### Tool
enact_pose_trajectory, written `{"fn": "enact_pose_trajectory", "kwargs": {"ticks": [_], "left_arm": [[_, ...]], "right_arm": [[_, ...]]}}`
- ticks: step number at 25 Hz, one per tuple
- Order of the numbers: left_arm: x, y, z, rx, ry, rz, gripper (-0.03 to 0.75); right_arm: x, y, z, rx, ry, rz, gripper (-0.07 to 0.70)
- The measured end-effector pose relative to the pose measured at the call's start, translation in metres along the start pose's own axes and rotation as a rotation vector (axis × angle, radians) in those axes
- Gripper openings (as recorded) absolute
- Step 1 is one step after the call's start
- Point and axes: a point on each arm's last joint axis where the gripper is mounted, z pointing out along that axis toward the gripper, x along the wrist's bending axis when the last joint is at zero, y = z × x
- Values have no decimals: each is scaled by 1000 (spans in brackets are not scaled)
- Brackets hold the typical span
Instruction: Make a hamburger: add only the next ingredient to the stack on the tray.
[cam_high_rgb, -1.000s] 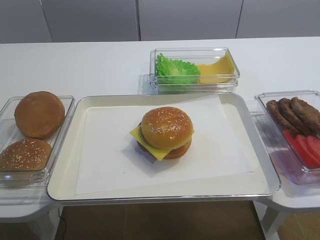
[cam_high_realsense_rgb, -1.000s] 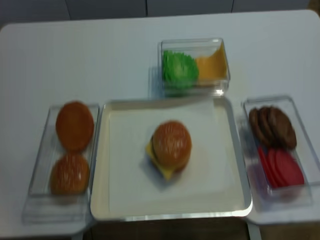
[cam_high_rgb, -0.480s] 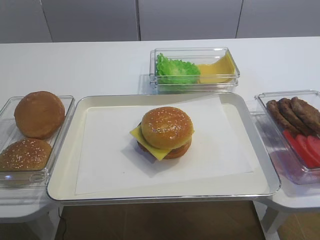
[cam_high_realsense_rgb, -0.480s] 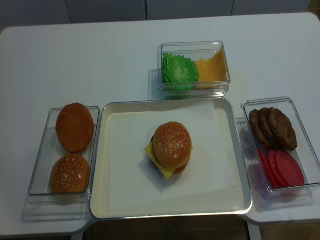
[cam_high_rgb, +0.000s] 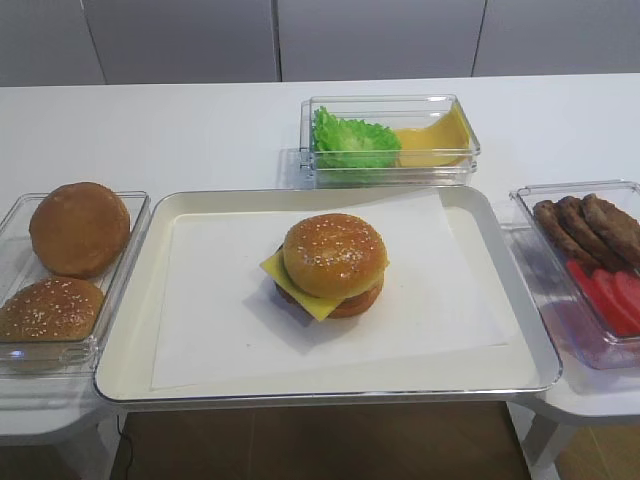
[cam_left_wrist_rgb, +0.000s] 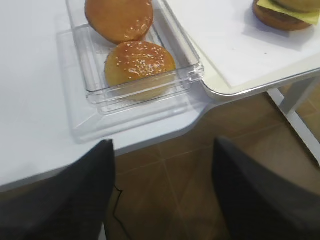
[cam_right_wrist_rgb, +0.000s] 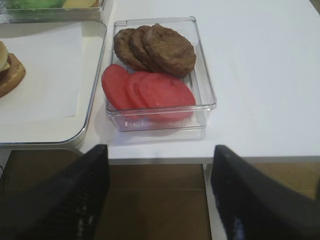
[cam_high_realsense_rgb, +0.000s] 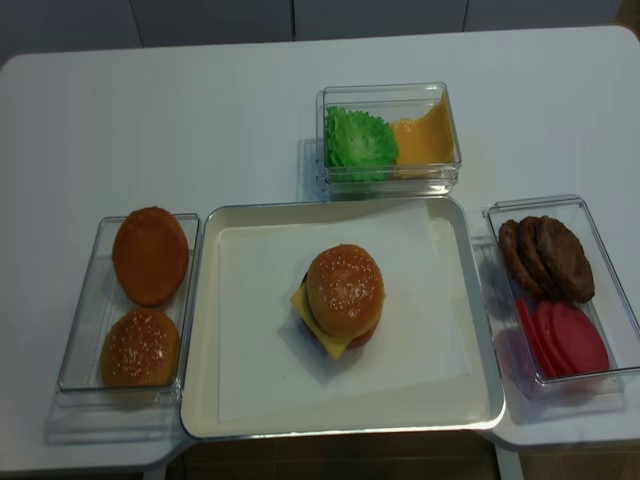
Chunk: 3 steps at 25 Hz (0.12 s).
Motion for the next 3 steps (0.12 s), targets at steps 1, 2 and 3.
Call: {"fn": "enact_pose_trajectory", "kwargs": {"ticks": [1,2,3], "left_arm": [[0,0,0,-1,17,-11,452],[0,0,0,-1,32,-21,452],[-1,0,0,-2,47,-32,451]], "right_arm": [[0,0,0,0,0,0,499],[0,0,0,0,0,0,498],[0,0,0,0,0,0,498]]}}
